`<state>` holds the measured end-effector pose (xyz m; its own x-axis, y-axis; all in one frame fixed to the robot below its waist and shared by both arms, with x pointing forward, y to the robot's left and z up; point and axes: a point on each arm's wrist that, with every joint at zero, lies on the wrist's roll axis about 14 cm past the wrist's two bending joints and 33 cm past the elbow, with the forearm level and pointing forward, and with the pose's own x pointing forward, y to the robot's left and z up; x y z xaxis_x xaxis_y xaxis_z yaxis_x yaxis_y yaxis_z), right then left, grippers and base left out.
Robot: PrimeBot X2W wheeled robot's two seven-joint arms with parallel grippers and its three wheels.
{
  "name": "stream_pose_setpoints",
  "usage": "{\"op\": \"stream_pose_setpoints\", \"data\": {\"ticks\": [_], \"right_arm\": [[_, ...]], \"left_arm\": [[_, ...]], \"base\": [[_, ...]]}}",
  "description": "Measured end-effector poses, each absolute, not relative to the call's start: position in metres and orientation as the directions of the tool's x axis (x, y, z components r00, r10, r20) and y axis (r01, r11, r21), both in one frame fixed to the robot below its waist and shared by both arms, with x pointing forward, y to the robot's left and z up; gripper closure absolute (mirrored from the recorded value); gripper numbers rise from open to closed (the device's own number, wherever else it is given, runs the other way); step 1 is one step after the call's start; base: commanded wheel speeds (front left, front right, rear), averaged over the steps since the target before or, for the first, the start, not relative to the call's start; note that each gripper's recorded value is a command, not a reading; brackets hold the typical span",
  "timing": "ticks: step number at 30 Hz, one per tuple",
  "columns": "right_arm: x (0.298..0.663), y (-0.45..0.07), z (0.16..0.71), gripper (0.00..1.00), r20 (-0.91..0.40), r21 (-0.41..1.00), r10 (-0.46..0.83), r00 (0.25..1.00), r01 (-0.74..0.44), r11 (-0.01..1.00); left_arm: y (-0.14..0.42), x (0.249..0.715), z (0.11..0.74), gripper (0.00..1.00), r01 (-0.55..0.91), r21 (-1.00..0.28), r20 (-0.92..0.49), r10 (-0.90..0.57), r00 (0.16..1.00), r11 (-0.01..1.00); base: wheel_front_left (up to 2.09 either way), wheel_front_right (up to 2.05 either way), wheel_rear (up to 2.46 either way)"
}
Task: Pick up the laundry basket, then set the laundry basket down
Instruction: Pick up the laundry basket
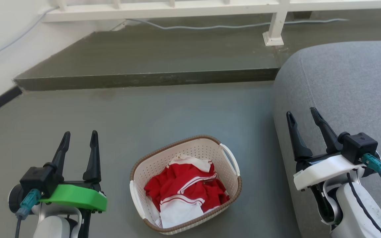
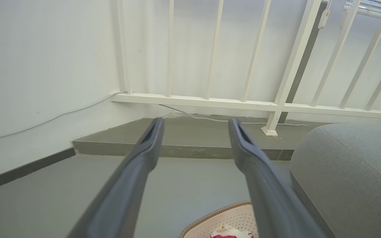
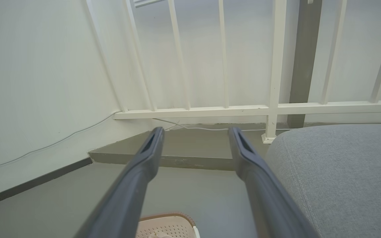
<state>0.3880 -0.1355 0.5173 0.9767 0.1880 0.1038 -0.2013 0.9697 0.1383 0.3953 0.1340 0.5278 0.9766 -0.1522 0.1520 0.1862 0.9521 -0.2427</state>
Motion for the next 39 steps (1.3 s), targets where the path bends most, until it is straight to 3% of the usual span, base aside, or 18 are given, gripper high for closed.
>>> {"op": "stream_pose_setpoints", "data": {"ticks": [20,32,39], "right_arm": [[0.420,-0.147,0.483,0.00,0.023,0.155,0.153,0.988,-0.154,0.976],[0.442,-0.151,0.451,0.00,-0.043,0.160,0.144,0.989,-0.135,0.978],[0.453,-0.152,0.435,0.00,-0.073,0.155,0.144,0.987,-0.132,0.979]], "left_arm": [[0.119,0.438,0.453,0.00,0.151,-0.352,-0.040,-0.175,0.984,0.924],[0.116,0.434,0.340,0.00,0.005,-0.413,-0.368,-0.172,0.914,0.911],[0.112,0.443,0.302,0.00,-0.063,-0.443,-0.474,-0.174,0.863,0.894]], "base": [[0.00,0.00,0.00],[0.00,0.00,0.00],[0.00,0.00,0.00]]}}
